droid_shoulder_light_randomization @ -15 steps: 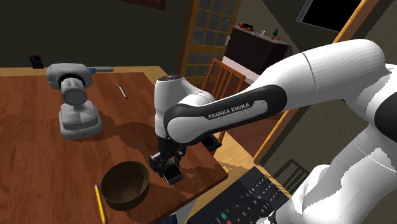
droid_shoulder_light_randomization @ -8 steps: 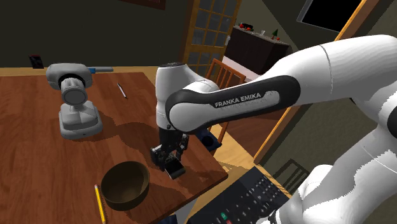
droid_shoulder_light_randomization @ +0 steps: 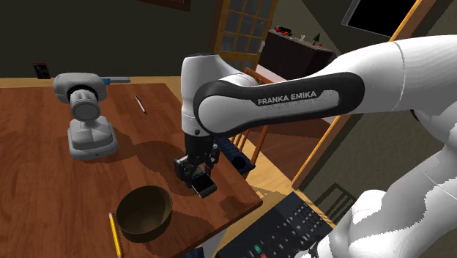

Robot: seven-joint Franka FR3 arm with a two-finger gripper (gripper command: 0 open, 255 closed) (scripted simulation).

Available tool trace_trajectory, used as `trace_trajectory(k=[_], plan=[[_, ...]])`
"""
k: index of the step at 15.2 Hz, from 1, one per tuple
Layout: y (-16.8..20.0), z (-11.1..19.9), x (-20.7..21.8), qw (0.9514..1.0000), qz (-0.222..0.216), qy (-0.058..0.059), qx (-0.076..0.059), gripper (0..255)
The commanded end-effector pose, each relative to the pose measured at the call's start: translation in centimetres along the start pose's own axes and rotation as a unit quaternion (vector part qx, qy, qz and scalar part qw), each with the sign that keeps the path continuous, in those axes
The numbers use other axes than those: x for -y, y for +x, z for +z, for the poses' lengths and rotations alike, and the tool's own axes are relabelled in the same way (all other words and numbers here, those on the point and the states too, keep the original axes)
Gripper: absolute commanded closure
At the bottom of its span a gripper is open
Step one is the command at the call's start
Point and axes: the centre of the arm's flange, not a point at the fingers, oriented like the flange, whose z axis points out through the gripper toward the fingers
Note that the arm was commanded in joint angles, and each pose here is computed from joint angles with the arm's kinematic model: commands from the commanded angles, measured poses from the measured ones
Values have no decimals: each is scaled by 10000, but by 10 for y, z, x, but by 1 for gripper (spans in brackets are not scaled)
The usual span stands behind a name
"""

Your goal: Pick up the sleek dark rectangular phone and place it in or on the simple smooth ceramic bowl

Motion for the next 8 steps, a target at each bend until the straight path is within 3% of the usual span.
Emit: trace_trajectory(k=[1,8], plan=[[-2,-10,1,10000,-1,-1,2,255],[-10,-46,1,10000,-1,-1,2,255]])
